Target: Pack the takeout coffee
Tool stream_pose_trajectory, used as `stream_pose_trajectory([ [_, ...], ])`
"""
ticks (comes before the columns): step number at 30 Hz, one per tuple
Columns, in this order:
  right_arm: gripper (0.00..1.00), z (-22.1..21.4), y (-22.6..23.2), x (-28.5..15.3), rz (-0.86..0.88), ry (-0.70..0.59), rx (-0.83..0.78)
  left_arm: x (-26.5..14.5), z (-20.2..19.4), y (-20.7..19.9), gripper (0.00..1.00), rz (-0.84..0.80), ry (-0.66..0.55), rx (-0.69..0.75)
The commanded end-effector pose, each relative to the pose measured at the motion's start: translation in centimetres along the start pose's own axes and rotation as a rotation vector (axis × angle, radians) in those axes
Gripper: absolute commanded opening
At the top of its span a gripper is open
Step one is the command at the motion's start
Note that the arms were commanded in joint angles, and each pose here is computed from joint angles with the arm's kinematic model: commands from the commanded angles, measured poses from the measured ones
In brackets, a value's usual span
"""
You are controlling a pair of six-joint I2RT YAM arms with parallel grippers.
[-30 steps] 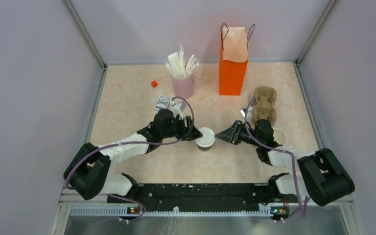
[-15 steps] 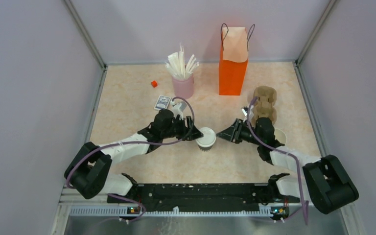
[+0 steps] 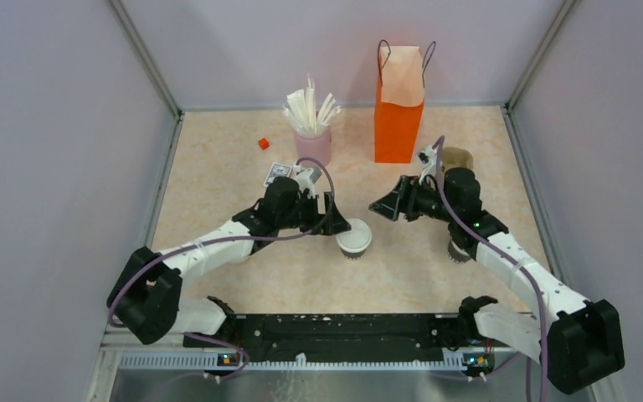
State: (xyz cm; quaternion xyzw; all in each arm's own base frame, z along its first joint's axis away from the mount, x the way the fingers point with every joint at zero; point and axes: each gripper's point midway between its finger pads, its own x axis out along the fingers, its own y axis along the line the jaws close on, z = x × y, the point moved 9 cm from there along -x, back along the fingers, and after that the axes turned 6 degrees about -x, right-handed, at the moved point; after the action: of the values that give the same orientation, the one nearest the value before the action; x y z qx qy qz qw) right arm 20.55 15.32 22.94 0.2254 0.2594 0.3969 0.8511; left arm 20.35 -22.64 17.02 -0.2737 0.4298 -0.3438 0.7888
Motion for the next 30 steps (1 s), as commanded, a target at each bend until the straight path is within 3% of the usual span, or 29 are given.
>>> stream_pose_trajectory([
  [1,0.8,-0.1,-0.2,-0.4,-0.085,0.107,-0.107,-2.9,2.7,-3.2,0.97,-0.013,-0.109,0.111],
  [6,0.9,0.6,0.8,-0.3,-0.172,0.106,-0.193,-6.1,3.4,-3.5,0.99,0.105,-0.216,0.163],
  [13,0.88,-0.4,3.0,1.8,-0.247,0.19,-0.29,-11.7,2.8,-2.7,0.99,0.258,-0.412,0.236],
  [16,0.92,-1.2,3.9,2.7,-0.283,0.221,-0.354,-13.6,2.4,-2.3,0.99,0.3,-0.468,0.276],
  [23,0.95,-2.5,5.7,4.2,-0.289,0.25,-0.465,-15.9,1.4,-2.0,0.99,0.293,-0.533,0.319],
  [30,0.96,-3.8,6.8,6.0,-0.355,0.326,-0.568,-17.4,0.5,-2.1,0.99,0.308,-0.494,0.337],
])
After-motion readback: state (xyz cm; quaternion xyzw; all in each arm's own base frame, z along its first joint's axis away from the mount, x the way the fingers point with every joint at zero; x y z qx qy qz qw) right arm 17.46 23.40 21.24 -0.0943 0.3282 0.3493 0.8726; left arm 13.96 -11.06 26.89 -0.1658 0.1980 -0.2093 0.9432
